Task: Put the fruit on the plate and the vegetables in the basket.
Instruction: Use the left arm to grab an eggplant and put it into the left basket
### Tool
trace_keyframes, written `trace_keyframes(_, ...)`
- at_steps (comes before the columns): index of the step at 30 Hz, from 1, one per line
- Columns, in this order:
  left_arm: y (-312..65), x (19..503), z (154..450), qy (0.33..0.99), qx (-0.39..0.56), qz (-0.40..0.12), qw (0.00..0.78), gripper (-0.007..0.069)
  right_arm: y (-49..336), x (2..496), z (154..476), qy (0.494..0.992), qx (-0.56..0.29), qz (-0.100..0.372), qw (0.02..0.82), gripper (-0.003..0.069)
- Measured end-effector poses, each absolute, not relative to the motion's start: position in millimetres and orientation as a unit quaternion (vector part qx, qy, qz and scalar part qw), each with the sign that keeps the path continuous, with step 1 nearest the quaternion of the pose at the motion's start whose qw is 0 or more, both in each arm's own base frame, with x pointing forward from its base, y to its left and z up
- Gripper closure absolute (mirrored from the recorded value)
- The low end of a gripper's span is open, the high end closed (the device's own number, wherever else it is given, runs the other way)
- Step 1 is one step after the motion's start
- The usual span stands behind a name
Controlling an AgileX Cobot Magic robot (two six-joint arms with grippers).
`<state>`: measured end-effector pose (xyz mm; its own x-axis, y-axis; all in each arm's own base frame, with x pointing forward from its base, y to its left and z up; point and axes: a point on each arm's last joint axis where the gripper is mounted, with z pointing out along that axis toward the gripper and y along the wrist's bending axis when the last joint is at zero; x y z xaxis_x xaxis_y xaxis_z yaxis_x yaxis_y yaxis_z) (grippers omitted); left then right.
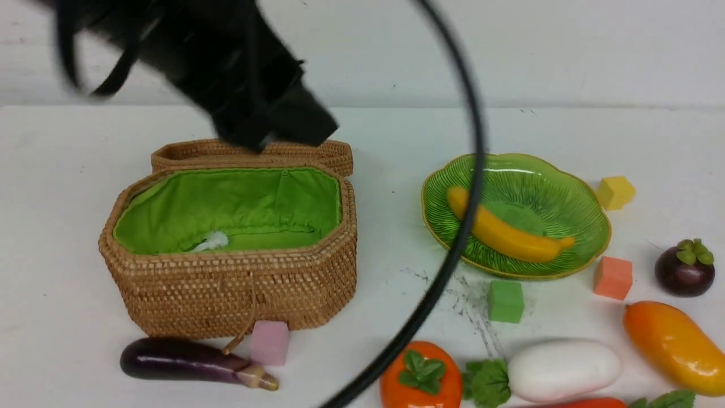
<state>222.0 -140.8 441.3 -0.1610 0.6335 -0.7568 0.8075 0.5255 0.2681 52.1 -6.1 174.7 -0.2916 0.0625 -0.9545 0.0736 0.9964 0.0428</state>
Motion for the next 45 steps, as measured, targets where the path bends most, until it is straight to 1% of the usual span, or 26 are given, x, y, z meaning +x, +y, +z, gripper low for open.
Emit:
trace_keyframes(2, -129.3, 204.6, 428.8, 0.759, 0.44, -0.103, 0.468, 0.016, -6.1, 52.1, 174.7, 0.804, 0.042, -0.005, 0.594, 0.0417)
trace_keyframes(3, -128.3, 202.9, 427.3, 0.759, 0.439, -0.103, 0.469, 0.016, -6.1, 52.1, 174.7, 0.804, 0.042, -0.005, 0.594, 0.0417)
trace_keyframes(4, -121.9, 192.6, 413.9, 0.777, 0.408, -0.117, 0.466, 0.016, -6.1, 52.1, 174.7, 0.804, 0.042, -0.005, 0.594, 0.0417)
trace_keyframes(5, -120.4, 190.2, 409.2, 0.786, 0.393, -0.124, 0.461, 0.016, -6.1, 52.1, 174.7, 0.804, 0.042, -0.005, 0.594, 0.0417)
trace_keyframes(6, -115.4, 181.9, 387.5, 0.817, 0.361, -0.139, 0.428, 0.016, -6.1, 52.1, 174.7, 0.804, 0.042, -0.005, 0.594, 0.0417)
trace_keyframes(7, -114.1, 180.4, 381.2, 0.829, 0.347, -0.143, 0.415, 0.016, -6.1, 52.1, 174.7, 0.804, 0.042, -0.005, 0.594, 0.0417)
trace_keyframes(8, -110.5, 176.6, 356.1, 0.864, 0.313, -0.146, 0.366, 0.016, -6.1, 52.1, 174.7, 0.804, 0.042, -0.005, 0.594, 0.0417)
trace_keyframes(11, -104.2, 171.1, 311.7, 0.918, 0.27, -0.128, 0.26, 0.016, -6.1, 52.1, 174.7, 0.804, 0.042, -0.005, 0.594, 0.0417)
trace_keyframes(14, -99.0, 169.7, 292.4, 0.936, 0.263, -0.097, 0.214, 0.016, -6.1, 52.1, 174.6, 0.804, 0.042, -0.005, 0.593, 0.0417)
trace_keyframes(15, -96.3, 171.0, 284.1, 0.939, 0.27, -0.076, 0.199, 0.016, -6.1, 52.1, 174.6, 0.804, 0.042, -0.005, 0.593, 0.0417)
trace_keyframes(18, -94.3, 178.4, 275.8, 0.927, 0.311, -0.038, 0.208, 0.016, -6.1, 52.1, 174.6, 0.804, 0.042, -0.005, 0.593, 0.0417)
trace_keyframes(21, -96.9, 186.0, 270.4, 0.909, 0.354, -0.022, 0.221, 0.016, -6.1, 52.1, 174.6, 0.804, 0.042, -0.005, 0.593, 0.0417)
trace_keyframes(22, -99.1, 191.0, 266.0, 0.896, 0.384, -0.013, 0.222, 0.016, -6.1, 52.1, 174.6, 0.804, 0.042, -0.005, 0.593, 0.0417)
trace_keyframes(24, -102.8, 198.6, 255.9, 0.881, 0.423, -0.001, 0.21, 0.016, -6.1, 52.1, 174.6, 0.804, 0.042, -0.005, 0.593, 0.0417)
trace_keyframes(27, -107.7, 208.6, 239.5, 0.874, 0.45, 0.006, 0.184, 0.016, -6.1, 52.1, 174.6, 0.804, 0.042, -0.005, 0.593, 0.0417)
trace_keyframes(28, -108.1, 209.3, 238.3, 0.874, 0.451, 0.006, 0.182, 0.016, -6.1, 52.1, 174.6, 0.804, 0.042, -0.005, 0.593, 0.0417)
trace_keyframes(29, -111.3, 215.5, 229.5, 0.864, 0.471, 0.01, 0.178, 0.016, -6.1, 52.1, 174.6, 0.804, 0.042, -0.005, 0.593, 0.0417)
trace_keyframes(32, -115.5, 223.4, 217.4, 0.842, 0.51, 0.018, 0.175, 0.016, -6.1, 52.1, 174.6, 0.804, 0.042, -0.005, 0.593, 0.0417)
trace_keyframes(40, -106.5, 244.0, 207.2, 0.801, 0.561, 0.058, 0.199, 0.016, -6.1, 52.1, 174.6, 0.804, 0.042, -0.005, 0.593, 0.0417)
trace_keyframes(45, -107.5, 251.7, 192.2, 0.79, 0.581, 0.061, 0.185, 0.016, -6.1, 52.1, 174.6, 0.804, 0.042, -0.005, 0.593, 0.0417)
